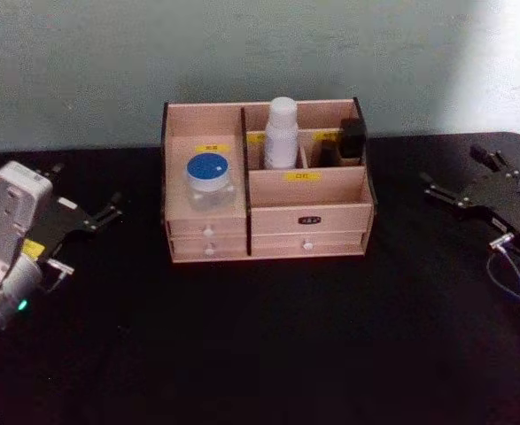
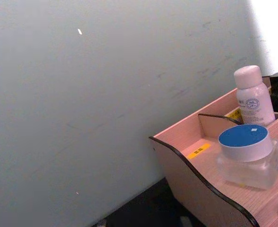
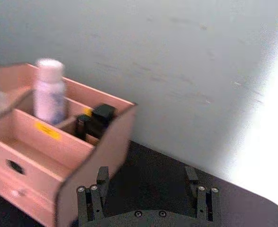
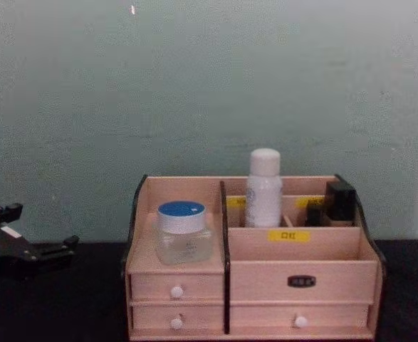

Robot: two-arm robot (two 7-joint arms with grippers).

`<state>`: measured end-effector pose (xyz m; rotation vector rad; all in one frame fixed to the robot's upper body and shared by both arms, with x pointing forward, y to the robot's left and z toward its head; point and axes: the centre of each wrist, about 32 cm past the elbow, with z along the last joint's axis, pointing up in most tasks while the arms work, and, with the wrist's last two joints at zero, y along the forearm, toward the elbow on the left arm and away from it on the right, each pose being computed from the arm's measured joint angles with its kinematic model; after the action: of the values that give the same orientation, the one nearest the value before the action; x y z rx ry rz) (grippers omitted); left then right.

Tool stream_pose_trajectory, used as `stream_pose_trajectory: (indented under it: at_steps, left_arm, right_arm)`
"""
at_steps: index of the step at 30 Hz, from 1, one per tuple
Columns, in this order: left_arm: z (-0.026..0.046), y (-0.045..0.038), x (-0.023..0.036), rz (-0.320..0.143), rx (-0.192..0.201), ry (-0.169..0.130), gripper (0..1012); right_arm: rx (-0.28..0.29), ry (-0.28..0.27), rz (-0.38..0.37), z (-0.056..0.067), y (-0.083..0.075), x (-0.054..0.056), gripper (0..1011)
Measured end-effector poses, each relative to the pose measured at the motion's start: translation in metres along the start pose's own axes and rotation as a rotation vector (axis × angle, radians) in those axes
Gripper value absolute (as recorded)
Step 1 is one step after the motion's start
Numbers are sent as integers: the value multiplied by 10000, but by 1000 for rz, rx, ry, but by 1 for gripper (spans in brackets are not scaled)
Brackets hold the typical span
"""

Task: Pick up the facial cleanser and watermelon frost from the table and place them into the tiered storage box.

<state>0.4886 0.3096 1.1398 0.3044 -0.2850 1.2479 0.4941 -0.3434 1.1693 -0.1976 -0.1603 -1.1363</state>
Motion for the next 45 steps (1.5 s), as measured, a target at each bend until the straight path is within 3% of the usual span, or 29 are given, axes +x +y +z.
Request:
stream_pose_trajectory:
  at_steps: [6, 19, 25, 45]
  left_arm:
    - [0, 0, 0, 0, 0, 0, 1001]
    - [0, 0, 0, 0, 0, 0, 1001]
    - [0, 0, 0, 0, 0, 0, 1001]
    - [0, 0, 0, 0, 0, 0, 1001]
  right_arm:
    - [-51, -81, -127, -71, 46, -180, 1002]
    - [-114, -226, -207, -244, 326, -486, 1002]
    - [-142, -240, -213, -270, 393, -501, 1002]
    - [-135, -241, -212, -265, 383, -501, 1002]
